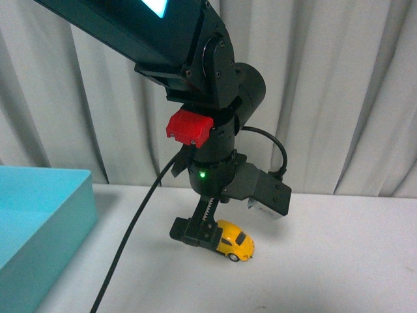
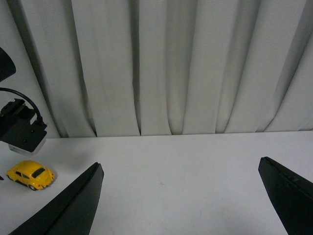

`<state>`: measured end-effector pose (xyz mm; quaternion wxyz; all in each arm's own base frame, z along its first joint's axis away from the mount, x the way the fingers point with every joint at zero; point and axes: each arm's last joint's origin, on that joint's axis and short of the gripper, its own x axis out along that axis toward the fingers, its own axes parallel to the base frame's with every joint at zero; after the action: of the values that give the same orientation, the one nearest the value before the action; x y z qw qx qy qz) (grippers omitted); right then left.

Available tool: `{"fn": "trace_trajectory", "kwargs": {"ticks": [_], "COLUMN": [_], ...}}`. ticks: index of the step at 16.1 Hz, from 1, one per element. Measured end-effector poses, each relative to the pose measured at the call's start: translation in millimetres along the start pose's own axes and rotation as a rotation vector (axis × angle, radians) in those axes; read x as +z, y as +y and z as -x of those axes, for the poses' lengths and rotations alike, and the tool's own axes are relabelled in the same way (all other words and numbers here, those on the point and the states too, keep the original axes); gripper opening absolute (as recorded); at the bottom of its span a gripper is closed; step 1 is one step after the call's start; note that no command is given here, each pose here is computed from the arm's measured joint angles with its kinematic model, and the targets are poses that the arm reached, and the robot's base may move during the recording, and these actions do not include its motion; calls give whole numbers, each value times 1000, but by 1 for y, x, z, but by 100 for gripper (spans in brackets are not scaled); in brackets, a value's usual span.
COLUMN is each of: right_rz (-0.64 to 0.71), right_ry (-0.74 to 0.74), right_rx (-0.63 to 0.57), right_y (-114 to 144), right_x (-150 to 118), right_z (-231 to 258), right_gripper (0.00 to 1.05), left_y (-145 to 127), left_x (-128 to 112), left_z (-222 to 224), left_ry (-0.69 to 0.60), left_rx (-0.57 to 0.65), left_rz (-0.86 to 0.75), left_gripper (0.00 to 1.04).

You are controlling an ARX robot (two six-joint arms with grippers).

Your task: Wind up and store yellow beetle toy

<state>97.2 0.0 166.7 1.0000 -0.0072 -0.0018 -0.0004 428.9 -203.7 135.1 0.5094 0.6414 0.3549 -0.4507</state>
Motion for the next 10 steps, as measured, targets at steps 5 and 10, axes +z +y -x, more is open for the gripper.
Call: {"fn": "trace_trajectory", "kwargs": {"ticks": [5,10], "right_rz": [0,0], "right_ry": [0,0], "right_rx": [0,0], "right_y": [0,0], "right_x": [0,0], "right_z": [0,0], "right_gripper": [98,98], "left_y": [-1,0], "left_x": [12,22], "left_z": [-19,-38], "left_ry": [3,-5], "left_rx": [-23,-49], "left_rz": [41,33], "left_gripper": [98,98]}}
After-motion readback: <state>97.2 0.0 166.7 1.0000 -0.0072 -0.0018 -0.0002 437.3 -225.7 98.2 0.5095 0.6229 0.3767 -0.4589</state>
